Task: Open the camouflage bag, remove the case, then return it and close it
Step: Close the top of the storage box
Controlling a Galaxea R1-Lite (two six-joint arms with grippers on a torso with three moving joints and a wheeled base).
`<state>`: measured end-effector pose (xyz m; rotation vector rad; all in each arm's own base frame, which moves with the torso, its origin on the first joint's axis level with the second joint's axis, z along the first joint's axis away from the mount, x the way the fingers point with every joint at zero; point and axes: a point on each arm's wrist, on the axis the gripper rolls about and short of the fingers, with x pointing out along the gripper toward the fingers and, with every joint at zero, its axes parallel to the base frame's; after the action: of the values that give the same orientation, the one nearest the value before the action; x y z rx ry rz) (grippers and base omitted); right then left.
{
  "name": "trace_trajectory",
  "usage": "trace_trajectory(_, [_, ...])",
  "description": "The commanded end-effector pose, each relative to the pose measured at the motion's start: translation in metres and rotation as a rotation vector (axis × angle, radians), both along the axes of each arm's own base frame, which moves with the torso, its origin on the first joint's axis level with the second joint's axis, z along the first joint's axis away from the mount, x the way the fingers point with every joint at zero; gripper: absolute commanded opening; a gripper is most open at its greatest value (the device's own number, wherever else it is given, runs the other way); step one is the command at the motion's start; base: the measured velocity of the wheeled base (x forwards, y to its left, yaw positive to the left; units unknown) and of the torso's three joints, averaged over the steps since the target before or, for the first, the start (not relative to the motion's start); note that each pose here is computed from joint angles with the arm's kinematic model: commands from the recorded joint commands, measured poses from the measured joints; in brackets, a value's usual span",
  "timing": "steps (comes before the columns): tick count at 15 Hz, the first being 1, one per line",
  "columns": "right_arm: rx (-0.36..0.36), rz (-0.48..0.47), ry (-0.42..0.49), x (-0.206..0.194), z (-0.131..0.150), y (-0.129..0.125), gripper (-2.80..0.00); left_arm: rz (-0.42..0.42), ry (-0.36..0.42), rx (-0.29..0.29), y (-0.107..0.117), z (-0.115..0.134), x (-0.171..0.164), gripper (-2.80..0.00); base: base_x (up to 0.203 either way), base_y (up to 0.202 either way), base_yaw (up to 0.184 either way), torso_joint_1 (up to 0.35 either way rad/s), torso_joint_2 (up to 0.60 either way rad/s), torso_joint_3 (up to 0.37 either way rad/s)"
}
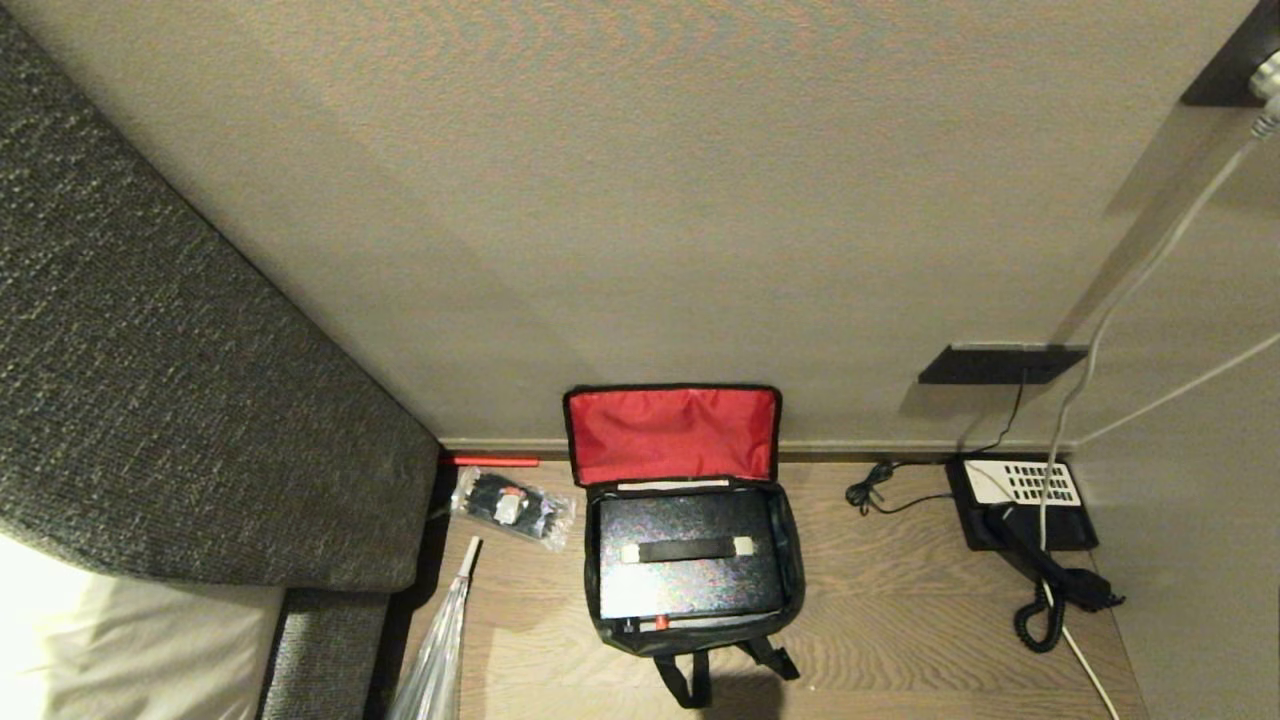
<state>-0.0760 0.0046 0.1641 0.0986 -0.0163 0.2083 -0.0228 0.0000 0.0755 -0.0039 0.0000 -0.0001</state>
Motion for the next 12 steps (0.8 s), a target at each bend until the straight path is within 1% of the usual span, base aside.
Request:
trace_trajectory(1, [0.073,0.033,0.051,0.01,0.048,0.001,-2.8,0.0,0.0,-0.001,0.0,0.0,0.0,-2.8,0.0,0.0,0.0,0.0,0.0,0.0])
trace_trajectory(2, [0.112,0.036,0.14,0.035,0.065,0.001,-2.8,0.001,-0.002,0.004,0.0,0.0,0.0,-2.8,0.0,0.0,0.0,0.0,0.0,0.0])
trace_trajectory(3, [0.139,0.037,0.241,0.065,0.077,0.001,-2.8,0.001,0.0,0.001,0.0,0.0,0.0,-2.8,0.0,0.0,0.0,0.0,0.0,0.0])
trace_trajectory(4, [0.145,0.036,0.324,0.093,0.081,0.001,-2.8,0.001,0.0,0.001,0.0,0.0,0.0,-2.8,0.0,0.0,0.0,0.0,0.0,0.0])
trace_trajectory(5, [0.132,0.038,0.384,0.121,0.08,0.001,-2.8,0.0,-0.002,0.002,0.0,0.0,0.0,-2.8,0.0,0.0,0.0,0.0,0.0,0.0])
trace_trajectory(7, [0.097,0.04,0.402,0.159,0.072,0.001,-2.8,0.0,0.0,0.004,0.0,0.0,0.0,-2.8,0.0,0.0,0.0,0.0,0.0,0.0])
trace_trajectory(8, [0.082,0.033,0.421,0.171,0.065,0.001,-2.8,-0.001,0.0,0.008,0.0,0.0,0.0,-2.8,0.0,0.0,0.0,0.0,0.0,0.0])
trace_trajectory(10, [0.071,0.019,0.49,0.182,0.05,0.001,-2.8,0.0,0.0,0.002,0.0,0.0,0.0,-2.8,0.0,0.0,0.0,0.0,0.0,0.0])
trace_trajectory(11, [0.067,0.02,0.507,0.183,0.047,0.001,-2.8,0.002,-0.001,0.007,0.0,0.0,0.0,-2.8,0.0,0.0,0.0,0.0,0.0,0.0])
trace_trajectory(12, [0.055,0.029,0.549,0.189,0.039,0.002,-2.8,0.002,0.0,0.009,0.0,0.0,0.0,-2.8,0.0,0.0,0.0,0.0,0.0,0.0])
